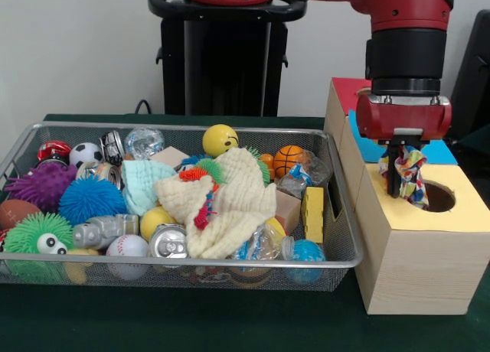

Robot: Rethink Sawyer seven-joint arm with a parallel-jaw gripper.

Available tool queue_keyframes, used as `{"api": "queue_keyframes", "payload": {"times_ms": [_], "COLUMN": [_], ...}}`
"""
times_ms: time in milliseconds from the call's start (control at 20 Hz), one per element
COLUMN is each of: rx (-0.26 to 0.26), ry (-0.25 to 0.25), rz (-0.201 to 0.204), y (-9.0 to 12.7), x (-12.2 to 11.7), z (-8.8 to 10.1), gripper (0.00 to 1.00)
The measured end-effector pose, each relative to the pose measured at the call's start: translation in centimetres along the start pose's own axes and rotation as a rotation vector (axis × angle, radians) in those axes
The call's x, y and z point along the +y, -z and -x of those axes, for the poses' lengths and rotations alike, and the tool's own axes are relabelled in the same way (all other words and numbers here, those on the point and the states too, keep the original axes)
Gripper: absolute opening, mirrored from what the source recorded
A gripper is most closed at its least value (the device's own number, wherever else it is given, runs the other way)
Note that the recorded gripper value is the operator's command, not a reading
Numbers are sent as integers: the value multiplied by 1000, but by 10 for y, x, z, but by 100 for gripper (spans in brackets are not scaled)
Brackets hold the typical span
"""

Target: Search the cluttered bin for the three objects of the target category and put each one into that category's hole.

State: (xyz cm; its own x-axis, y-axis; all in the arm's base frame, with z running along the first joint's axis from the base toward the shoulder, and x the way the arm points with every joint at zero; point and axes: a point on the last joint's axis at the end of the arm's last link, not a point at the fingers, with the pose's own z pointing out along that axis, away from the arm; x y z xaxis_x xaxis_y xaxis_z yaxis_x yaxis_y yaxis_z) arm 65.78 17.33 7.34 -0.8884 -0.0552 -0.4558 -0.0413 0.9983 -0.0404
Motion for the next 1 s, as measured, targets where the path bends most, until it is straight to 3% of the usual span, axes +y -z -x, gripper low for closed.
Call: {"api": "queue_keyframes", "payload": {"times_ms": [500, 1000], "rx": [0, -1], "ry": [-46, -72], "rz": [0, 21], "y": [0, 5], "x": [0, 31], "z": [6, 9], "gripper": [0, 0]}}
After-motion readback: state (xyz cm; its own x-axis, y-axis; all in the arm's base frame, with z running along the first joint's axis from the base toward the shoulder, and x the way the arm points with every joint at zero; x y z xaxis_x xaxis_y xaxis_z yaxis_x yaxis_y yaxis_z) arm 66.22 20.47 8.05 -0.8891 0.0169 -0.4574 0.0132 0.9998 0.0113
